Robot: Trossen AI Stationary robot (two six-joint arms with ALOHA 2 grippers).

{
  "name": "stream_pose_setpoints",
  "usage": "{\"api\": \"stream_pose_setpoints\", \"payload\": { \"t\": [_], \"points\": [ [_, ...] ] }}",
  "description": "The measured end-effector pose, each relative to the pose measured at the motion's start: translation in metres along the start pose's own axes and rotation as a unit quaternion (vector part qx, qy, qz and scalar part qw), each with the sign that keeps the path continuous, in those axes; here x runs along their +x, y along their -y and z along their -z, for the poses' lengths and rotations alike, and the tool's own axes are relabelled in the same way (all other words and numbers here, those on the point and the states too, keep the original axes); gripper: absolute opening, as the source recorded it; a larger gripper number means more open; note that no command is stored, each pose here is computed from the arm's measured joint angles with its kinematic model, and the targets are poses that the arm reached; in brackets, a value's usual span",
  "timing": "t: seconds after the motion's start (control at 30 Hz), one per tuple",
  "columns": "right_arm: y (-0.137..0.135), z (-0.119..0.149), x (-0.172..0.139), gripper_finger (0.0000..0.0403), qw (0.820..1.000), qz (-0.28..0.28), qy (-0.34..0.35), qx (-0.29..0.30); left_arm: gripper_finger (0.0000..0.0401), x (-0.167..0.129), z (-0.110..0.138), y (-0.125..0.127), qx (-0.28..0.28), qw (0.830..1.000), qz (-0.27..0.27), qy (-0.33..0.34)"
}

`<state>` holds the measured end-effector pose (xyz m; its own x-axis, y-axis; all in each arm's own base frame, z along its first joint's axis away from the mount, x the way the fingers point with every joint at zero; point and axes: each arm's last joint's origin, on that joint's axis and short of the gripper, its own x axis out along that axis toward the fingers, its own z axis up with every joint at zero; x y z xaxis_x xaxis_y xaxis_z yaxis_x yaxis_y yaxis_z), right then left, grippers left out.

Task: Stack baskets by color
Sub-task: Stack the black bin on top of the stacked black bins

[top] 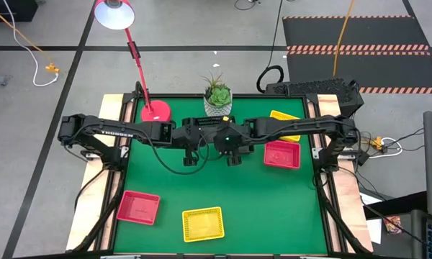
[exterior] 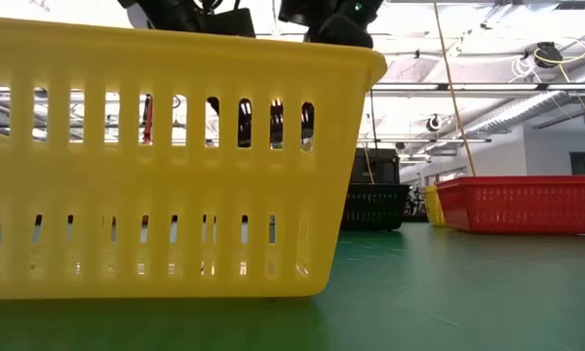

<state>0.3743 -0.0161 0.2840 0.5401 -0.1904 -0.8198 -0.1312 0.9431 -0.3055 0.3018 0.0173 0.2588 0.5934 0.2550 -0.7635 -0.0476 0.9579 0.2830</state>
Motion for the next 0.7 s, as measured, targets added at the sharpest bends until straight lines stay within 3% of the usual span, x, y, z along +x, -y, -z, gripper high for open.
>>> {"api": "stream_pose_setpoints", "payload": {
  "t": [0.13,0.3,0.47,0.7],
  "points": [
    [0.0,0.003,0.002,0.0123,0.999,0.024,-0.023,-0.004,0.0001,-0.002,-0.003,0.004,0.006,1.0,0.002,0.016],
    [0.0,0.005,-0.001,0.0013,0.999,0.021,-0.03,-0.002,0.0026,-0.006,-0.011,0.005,-0.008,0.999,-0.002,0.052],
    [0.002,0.015,-0.005,0.0002,0.997,0.016,-0.068,0.021,0.0088,-0.017,-0.011,0.006,-0.02,0.998,-0.017,0.063],
    [0.001,0.026,-0.016,0.0001,0.997,0.017,-0.07,0.042,0.018,-0.049,-0.012,-0.001,-0.05,0.992,-0.036,0.11]
  ]
}}
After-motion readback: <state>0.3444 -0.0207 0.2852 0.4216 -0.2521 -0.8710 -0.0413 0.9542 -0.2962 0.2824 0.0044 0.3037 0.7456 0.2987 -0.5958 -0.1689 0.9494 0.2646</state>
